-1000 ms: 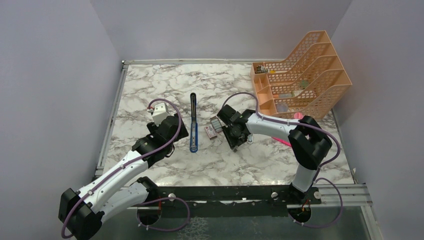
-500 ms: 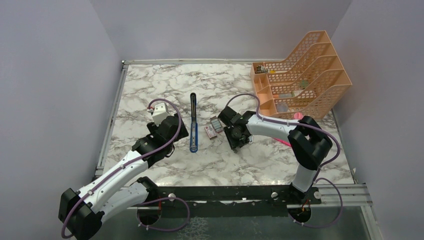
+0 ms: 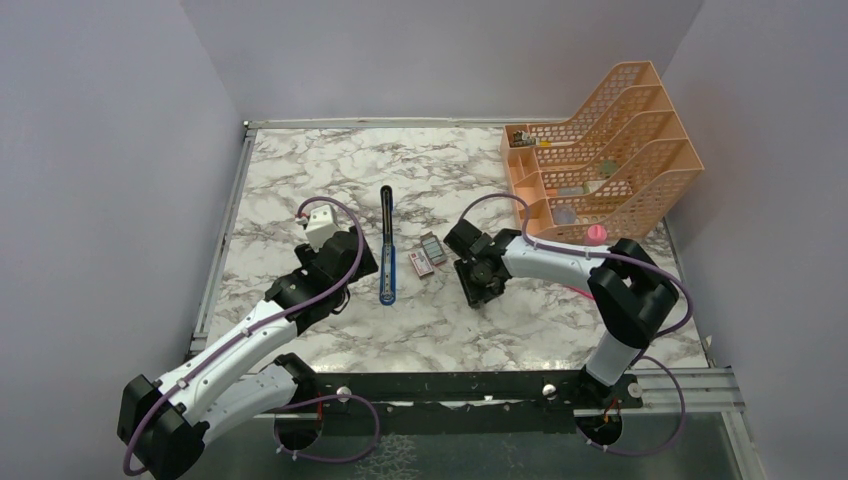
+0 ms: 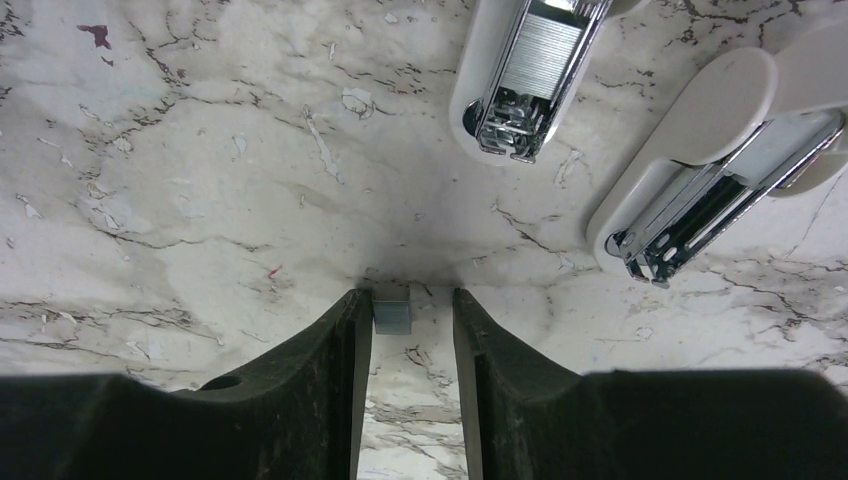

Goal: Load the staples into the stapler

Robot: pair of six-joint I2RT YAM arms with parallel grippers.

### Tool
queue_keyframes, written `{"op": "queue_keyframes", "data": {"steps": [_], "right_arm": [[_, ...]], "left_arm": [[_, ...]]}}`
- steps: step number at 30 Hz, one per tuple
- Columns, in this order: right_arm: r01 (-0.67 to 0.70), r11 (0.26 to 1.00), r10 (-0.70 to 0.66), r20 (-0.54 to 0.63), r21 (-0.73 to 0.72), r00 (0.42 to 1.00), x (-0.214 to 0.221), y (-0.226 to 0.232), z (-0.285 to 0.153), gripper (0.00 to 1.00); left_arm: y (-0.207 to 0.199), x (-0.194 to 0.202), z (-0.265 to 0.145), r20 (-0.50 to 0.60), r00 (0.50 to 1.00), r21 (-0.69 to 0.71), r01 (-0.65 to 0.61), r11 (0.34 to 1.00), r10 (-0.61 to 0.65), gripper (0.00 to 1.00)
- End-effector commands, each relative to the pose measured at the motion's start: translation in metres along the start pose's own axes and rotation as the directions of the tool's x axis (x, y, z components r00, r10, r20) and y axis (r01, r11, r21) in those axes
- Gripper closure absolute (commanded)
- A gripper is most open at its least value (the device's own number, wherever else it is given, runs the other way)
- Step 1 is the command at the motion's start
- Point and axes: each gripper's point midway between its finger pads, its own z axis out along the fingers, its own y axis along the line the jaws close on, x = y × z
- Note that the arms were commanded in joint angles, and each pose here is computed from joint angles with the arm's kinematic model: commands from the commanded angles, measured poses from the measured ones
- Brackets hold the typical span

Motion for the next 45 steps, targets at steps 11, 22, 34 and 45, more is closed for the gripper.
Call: {"op": "queue_keyframes", "data": {"steps": [11,22,34,45], "right_arm": [[-0.040,0.998,0.040,-0.001,-0.040,0.999,0.002,0.008,0.003,0.70],[-0.059,0.997,0.059,0.006,-0.049,0.998,-0.001,0.011,0.003,0.69],[-0.146,0.989,0.144,0.129,0.008,0.981,-0.022,-0.002,-0.015,0.79],[-0.352,0.936,0.320,0.352,0.028,0.880,-0.068,-0.058,-0.059,0.77]], "left_arm": [[-0.008,-0.002,0.002,-0.001,1.000,0.025,0.013,1.000,-0.013,0.14],[-0.007,-0.001,0.002,-0.004,1.000,0.022,0.008,1.000,-0.008,0.14],[-0.007,-0.001,0.001,-0.002,1.000,0.027,0.010,1.000,-0.010,0.14],[-0.007,-0.001,0.002,-0.005,1.000,0.027,0.009,1.000,-0.009,0.14]]}}
